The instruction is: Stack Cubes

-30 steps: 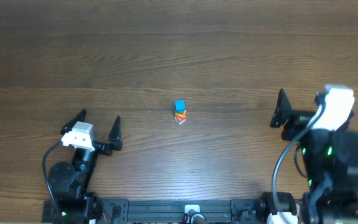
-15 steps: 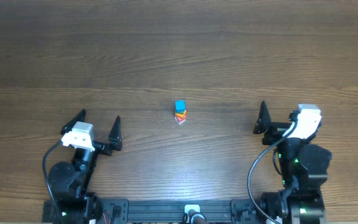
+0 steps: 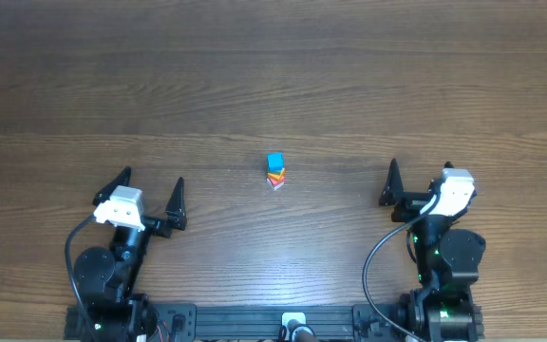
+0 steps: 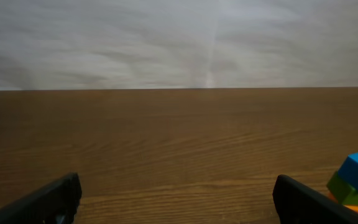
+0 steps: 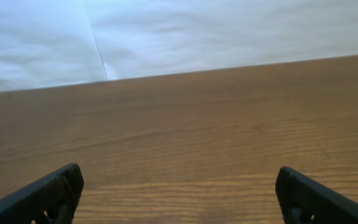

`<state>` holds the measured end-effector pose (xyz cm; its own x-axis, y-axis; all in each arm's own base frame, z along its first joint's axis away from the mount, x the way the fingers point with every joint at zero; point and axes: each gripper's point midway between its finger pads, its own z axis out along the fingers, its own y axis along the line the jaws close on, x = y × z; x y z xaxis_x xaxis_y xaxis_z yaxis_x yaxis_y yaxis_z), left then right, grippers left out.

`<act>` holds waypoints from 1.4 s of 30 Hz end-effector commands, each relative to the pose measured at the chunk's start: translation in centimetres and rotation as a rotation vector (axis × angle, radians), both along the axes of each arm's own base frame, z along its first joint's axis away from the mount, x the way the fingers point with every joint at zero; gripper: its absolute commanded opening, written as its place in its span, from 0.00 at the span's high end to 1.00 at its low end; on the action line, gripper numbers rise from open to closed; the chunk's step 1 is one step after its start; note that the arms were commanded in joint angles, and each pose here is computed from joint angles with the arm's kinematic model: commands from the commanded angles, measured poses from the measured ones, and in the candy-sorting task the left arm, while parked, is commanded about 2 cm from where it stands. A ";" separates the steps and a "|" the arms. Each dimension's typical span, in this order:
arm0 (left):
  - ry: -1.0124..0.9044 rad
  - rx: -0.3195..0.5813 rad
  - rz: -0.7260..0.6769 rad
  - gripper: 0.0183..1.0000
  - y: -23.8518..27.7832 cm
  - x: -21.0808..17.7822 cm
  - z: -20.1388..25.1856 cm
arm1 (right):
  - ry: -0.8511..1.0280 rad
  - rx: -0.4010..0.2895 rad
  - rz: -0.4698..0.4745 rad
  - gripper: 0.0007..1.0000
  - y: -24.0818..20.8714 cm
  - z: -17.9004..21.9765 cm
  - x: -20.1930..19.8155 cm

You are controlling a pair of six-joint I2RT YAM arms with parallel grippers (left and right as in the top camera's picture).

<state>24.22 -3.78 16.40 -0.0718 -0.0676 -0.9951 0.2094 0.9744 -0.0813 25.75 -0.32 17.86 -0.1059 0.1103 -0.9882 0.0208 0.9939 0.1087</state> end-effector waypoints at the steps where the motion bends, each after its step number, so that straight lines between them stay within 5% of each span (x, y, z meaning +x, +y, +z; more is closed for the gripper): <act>1: -0.005 0.017 -0.004 0.00 -0.1 0.0 -0.2 | -0.082 0.006 0.013 0.01 0.3 0.7 -0.7; 16: -0.005 0.017 -0.004 0.00 -0.1 0.0 -0.2 | -0.126 -0.001 -0.135 0.01 -2.0 0.1 -1.2; 42: -0.005 0.017 -0.004 0.00 -0.1 0.0 -0.2 | -0.048 -0.004 -0.122 0.01 -1.8 -1.8 -1.2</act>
<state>24.22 -3.78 16.40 -0.0718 -0.0676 -0.9951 0.2094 0.9744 -0.0813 24.55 -1.95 16.13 -0.0489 0.1074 -0.9930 0.1257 0.9870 0.1005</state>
